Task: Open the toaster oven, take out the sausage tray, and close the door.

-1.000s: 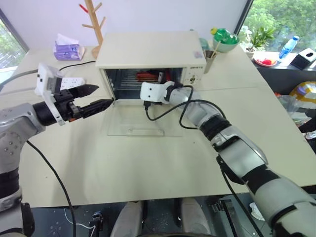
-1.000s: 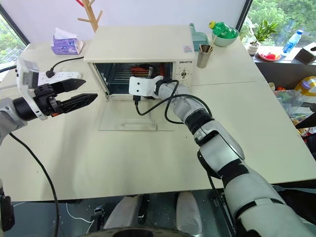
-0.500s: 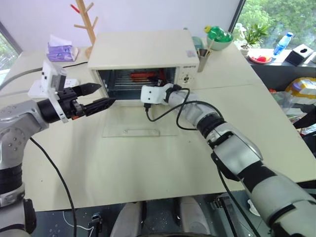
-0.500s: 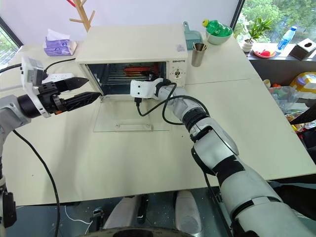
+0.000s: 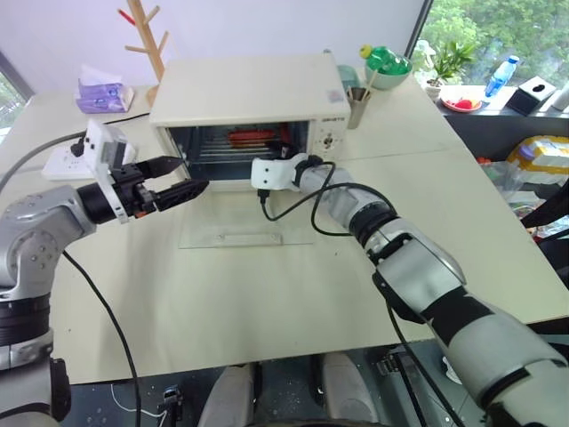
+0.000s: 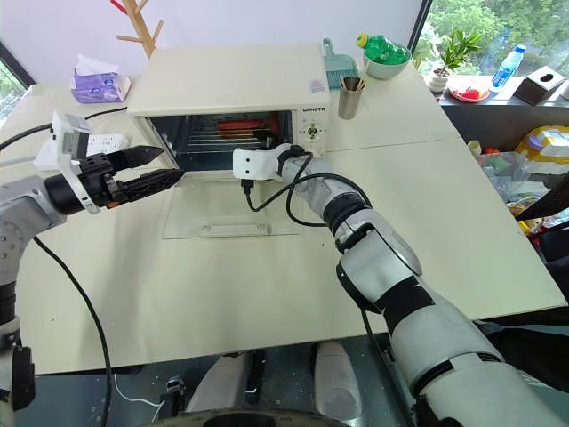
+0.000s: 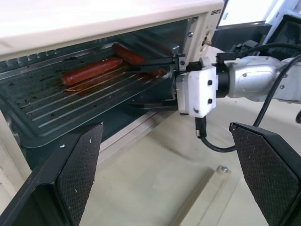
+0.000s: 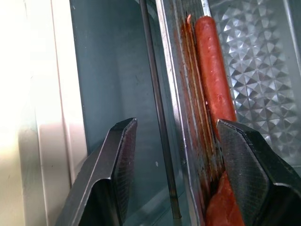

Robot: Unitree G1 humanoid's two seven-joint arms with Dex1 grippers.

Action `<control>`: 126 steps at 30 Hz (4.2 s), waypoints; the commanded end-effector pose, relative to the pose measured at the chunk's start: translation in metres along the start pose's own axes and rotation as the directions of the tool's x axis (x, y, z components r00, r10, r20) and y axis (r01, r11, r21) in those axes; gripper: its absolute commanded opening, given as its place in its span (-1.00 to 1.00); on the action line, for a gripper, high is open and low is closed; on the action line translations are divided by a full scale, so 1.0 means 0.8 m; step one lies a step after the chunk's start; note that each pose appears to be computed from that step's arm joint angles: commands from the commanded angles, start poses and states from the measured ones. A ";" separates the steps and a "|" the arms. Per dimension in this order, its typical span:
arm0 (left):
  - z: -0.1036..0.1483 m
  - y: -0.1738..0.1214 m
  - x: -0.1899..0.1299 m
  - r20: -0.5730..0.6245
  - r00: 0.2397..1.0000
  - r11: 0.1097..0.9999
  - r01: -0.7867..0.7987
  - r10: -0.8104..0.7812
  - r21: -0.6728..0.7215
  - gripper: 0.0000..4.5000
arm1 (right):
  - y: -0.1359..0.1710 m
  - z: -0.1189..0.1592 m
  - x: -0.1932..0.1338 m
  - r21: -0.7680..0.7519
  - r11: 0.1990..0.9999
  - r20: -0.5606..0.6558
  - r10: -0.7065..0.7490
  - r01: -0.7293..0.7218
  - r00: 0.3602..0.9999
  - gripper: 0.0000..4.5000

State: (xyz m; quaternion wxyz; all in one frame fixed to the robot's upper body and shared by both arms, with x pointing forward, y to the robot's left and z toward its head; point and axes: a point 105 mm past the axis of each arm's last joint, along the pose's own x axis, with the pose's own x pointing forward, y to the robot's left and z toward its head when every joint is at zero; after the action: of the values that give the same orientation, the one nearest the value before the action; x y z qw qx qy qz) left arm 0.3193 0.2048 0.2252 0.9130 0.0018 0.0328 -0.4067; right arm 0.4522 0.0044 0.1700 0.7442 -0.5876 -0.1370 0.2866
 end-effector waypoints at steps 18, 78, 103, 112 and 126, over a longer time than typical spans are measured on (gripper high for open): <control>0.012 0.036 0.015 0.001 1.000 0.999 0.020 -0.020 0.025 1.00 | -0.023 0.036 0.005 -0.050 0.997 0.101 -0.051 0.057 0.994 -0.83; 0.025 0.053 0.041 -0.028 0.995 0.993 0.094 -0.092 0.072 1.00 | -0.014 0.051 0.011 -0.141 0.989 0.110 -0.039 0.054 0.993 0.06; 0.025 0.055 0.043 -0.027 0.995 0.992 0.100 -0.098 0.073 1.00 | -0.010 0.051 0.010 -0.148 0.988 0.123 -0.034 0.053 0.992 -1.00; 0.028 0.061 0.045 -0.036 0.995 0.992 0.100 -0.097 0.076 1.00 | -0.002 0.065 0.000 -0.141 0.988 0.203 -0.027 0.056 0.979 -1.00; 0.028 0.062 0.052 -0.047 0.992 0.990 0.120 -0.117 0.077 1.00 | 0.008 0.081 -0.038 -0.151 0.987 0.284 -0.006 0.051 0.959 -1.00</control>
State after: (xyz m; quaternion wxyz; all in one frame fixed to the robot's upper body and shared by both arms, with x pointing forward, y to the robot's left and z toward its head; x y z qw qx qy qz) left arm 0.3849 0.2060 0.2283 0.8848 0.0262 0.0582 -0.4616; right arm 0.4026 0.0272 0.1642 0.6756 -0.6103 -0.2309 0.3432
